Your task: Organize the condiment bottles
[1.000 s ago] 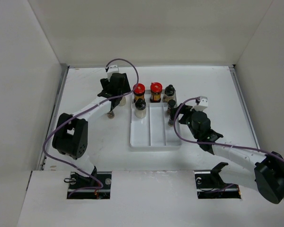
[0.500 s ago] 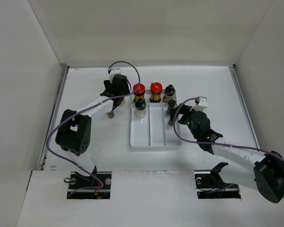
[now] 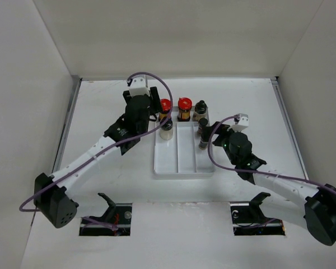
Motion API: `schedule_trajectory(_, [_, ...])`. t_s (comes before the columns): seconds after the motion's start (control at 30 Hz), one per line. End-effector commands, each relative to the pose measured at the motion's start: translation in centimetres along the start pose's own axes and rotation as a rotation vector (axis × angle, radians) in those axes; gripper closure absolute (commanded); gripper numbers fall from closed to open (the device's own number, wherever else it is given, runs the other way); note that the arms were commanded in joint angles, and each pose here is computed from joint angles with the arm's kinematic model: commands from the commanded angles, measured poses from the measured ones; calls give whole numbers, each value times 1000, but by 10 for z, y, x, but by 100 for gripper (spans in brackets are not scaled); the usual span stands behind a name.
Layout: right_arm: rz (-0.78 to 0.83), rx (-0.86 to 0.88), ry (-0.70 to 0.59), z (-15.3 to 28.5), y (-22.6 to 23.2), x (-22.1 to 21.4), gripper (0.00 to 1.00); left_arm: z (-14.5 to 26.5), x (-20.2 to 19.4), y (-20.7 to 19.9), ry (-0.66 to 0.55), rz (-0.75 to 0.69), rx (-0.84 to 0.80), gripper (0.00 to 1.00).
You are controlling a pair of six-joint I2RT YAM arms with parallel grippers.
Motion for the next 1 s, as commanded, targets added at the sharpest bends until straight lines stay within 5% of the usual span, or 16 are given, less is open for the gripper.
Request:
schedule_trajectory(0.0, [-44,26,-88,2,5,16,7,31,32,-23,-95,37,-97,60])
schedule_trajectory(0.2, [-48,3,-111,3,-1,19,7,53,34,-77,-103,11,-258,60])
schedule_trajectory(0.43, [-63,-12,-129,4,-5,23,7,28,-4,-122,-64,-6,-350,60])
schedule_trajectory(0.97, [-62,-12,-123,3,-5,22,6,-35,-84,-152,47,-73,-339,60])
Point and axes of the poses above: each gripper's point midway between its finger pads, its own z axis back along the fingers, its own y axis along the line the jaws close on, x = y × z, the point moved 9 cm from there along z, back along the fingers, and after that the axes turned 8 degrees about -z, right-handed, at the moved point
